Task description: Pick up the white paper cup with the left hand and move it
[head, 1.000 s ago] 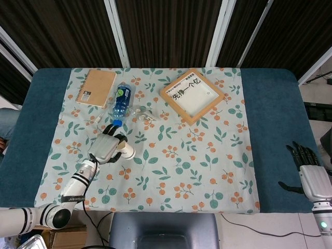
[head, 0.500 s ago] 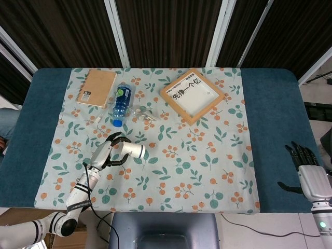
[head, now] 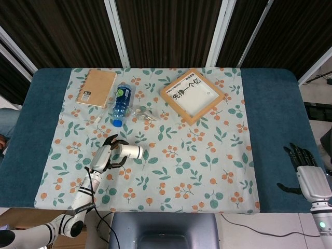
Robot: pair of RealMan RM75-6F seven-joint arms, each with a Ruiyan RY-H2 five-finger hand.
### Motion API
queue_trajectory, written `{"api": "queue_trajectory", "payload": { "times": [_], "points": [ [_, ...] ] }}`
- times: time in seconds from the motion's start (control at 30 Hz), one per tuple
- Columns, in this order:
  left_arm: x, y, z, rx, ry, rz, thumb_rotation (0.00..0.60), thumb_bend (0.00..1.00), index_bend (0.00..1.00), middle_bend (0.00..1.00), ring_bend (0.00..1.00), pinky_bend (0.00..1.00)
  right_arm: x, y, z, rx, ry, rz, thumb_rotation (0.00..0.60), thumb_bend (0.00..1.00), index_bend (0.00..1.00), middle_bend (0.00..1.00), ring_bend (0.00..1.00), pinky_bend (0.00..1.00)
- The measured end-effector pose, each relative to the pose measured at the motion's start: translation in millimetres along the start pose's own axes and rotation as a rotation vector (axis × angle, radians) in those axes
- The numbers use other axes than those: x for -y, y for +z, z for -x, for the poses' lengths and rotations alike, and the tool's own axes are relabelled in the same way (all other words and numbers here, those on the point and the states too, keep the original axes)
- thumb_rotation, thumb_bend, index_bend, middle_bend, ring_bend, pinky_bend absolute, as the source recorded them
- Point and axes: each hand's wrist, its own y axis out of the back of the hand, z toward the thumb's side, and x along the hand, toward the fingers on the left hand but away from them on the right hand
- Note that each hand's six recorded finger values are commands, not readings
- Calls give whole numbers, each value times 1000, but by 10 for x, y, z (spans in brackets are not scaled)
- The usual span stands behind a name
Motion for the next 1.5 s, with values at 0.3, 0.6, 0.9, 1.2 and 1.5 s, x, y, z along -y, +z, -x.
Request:
{"api": "queue_trajectory", "payload": {
  "times": [0.3,0.6,0.9,1.2,1.5],
  "points": [
    [50,-79,35,-6,-65,-54,600,390,0,4,0,0,1,-11,1,5,0,0,600,196,0,0,0,0],
    [-77,-75,70,15,-73,-176,600,384,0,0,0,0,8,-18,15,9,3,-2,600,196,0,0,0,0],
    [-239,290,122,122,-56,-529,600,338,0,0,0,0,47,16,42,1,18,-7,600,196,0,0,0,0],
    [-107,953,144,217,-112,-850,600,336,0,0,0,0,2,25,40,-5,-9,3,600,196,0,0,0,0],
    [108,1003,-113,147,-218,-937,600,337,0,0,0,0,-13,-25,45,-3,-20,13,600,196,0,0,0,0]
  ]
}}
